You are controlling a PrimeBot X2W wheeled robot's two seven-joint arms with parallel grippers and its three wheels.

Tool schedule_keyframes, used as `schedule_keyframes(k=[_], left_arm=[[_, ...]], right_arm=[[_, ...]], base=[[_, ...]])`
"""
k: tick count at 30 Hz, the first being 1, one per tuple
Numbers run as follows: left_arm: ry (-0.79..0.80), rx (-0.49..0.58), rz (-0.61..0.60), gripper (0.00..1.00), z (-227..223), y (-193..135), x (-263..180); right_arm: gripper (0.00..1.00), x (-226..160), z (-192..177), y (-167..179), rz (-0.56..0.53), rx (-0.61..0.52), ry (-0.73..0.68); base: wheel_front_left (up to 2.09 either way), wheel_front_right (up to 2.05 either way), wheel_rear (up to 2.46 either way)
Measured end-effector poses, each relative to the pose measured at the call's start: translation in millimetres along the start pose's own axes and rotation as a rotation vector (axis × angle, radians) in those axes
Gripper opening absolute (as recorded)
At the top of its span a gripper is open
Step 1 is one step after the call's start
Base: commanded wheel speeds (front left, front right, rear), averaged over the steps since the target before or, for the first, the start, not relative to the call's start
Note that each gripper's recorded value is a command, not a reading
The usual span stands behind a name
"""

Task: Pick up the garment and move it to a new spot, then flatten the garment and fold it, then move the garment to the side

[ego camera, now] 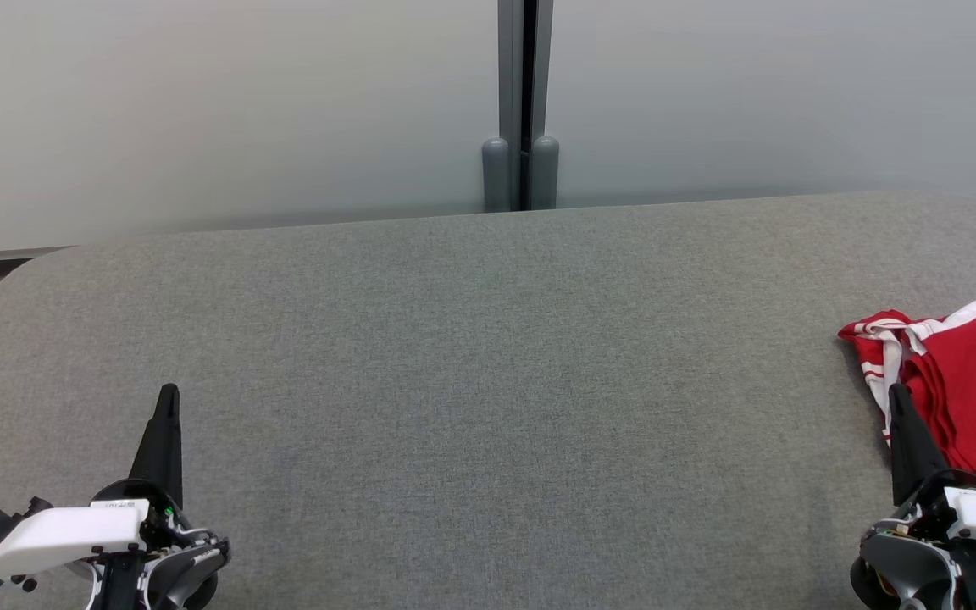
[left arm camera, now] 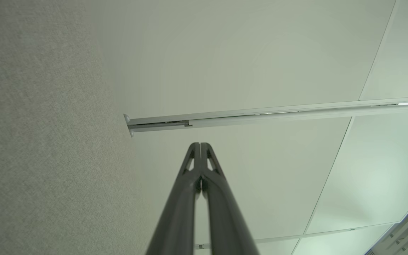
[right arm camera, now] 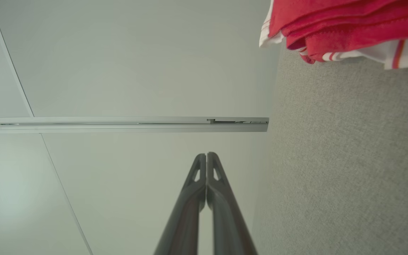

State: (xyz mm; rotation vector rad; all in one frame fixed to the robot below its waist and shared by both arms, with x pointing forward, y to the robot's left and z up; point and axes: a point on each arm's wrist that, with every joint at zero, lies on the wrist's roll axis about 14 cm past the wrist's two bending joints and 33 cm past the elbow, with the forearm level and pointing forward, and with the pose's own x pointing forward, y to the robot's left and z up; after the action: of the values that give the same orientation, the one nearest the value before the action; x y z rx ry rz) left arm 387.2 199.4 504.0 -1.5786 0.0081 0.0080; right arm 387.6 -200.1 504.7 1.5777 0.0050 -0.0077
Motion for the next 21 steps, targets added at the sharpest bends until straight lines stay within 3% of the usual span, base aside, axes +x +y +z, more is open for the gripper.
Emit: schedule_keyframes(k=[21], left_arm=[[0.0, 0.0, 0.0, 0.0, 0.2, 0.0, 0.0]], right_arm=[[0.0, 0.0, 0.4, -0.1, 0.0, 0.0, -0.001]], base=[[0.0, 0.0, 0.0]])
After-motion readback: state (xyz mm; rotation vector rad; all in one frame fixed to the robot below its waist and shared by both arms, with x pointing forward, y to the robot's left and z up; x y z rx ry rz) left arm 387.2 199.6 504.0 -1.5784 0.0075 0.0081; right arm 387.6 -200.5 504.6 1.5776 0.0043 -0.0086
